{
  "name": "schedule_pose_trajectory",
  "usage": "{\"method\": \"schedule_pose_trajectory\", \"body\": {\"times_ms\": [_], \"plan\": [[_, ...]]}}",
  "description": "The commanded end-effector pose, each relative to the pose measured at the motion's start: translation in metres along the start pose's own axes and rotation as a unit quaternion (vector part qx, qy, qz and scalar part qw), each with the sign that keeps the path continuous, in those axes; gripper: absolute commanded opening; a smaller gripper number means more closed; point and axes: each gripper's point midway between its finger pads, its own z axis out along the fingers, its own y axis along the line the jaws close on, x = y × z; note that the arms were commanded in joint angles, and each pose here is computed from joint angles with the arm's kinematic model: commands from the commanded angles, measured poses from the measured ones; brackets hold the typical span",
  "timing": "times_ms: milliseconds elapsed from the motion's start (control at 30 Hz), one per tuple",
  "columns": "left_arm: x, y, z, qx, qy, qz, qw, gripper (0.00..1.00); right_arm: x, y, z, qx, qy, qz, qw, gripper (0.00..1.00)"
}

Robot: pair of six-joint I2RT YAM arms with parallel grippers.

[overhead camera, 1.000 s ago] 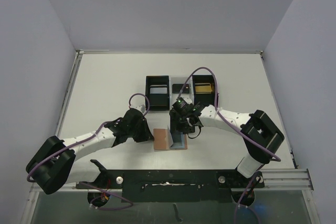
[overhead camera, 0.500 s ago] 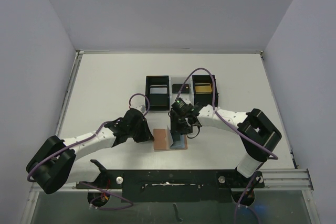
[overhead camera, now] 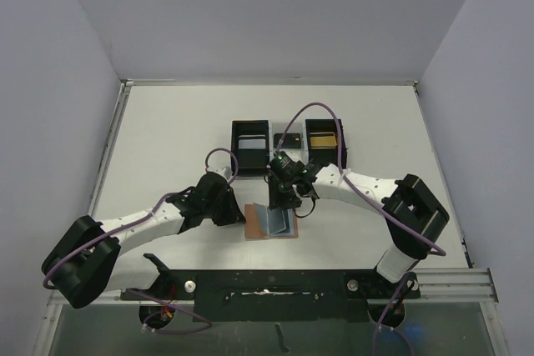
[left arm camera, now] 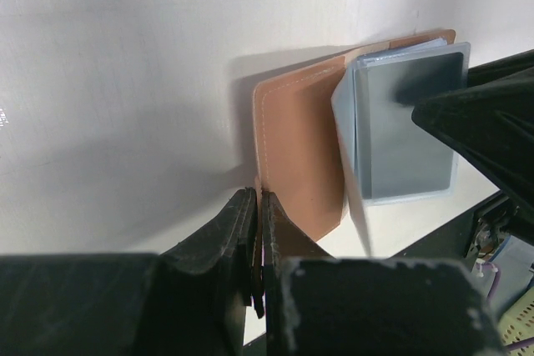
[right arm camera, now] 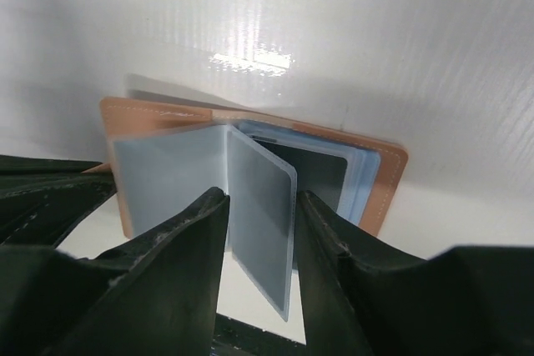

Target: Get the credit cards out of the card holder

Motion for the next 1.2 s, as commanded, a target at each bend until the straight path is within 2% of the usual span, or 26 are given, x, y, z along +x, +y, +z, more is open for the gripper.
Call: {"method": "schedule_pose_trajectory", "body": {"times_ms": [0,233,467,567,767,1000,1167], "plan": [[-0.014,-0.020,-0.001,0.035,-0.018,0.012,0.999,0.04,-0.024,0.033,-0.030,-0.065,-0.043,-0.016,0.997,0.38],[-0.015,-0.020,-0.003,0.036,-0.023,0.012,0.999,0.05,-0.025,0.076,-0.024,-0.166,-0.022,-0.039,0.985,0.44],[-0.015,-0.011,-0.012,0.017,-0.034,0.009,0.999,0.14,-0.027,0.100,-0.014,-0.224,-0.001,-0.046,0.974,0.48],[-0.015,-0.008,-0.015,0.012,-0.039,0.002,0.999,0.21,-0.027,0.097,-0.009,-0.229,0.003,-0.035,0.973,0.49],[-0.021,-0.005,-0.029,-0.001,-0.063,-0.008,0.998,0.42,-0.037,0.085,-0.020,-0.233,-0.032,-0.009,0.972,0.47],[-0.040,-0.023,-0.050,0.021,-0.102,-0.010,0.994,0.50,-0.039,0.068,-0.025,-0.225,-0.059,0.021,0.972,0.42],[-0.050,-0.043,-0.063,0.051,-0.113,0.001,0.992,0.53,-0.049,0.052,-0.037,-0.199,-0.106,0.042,0.973,0.38]]}}
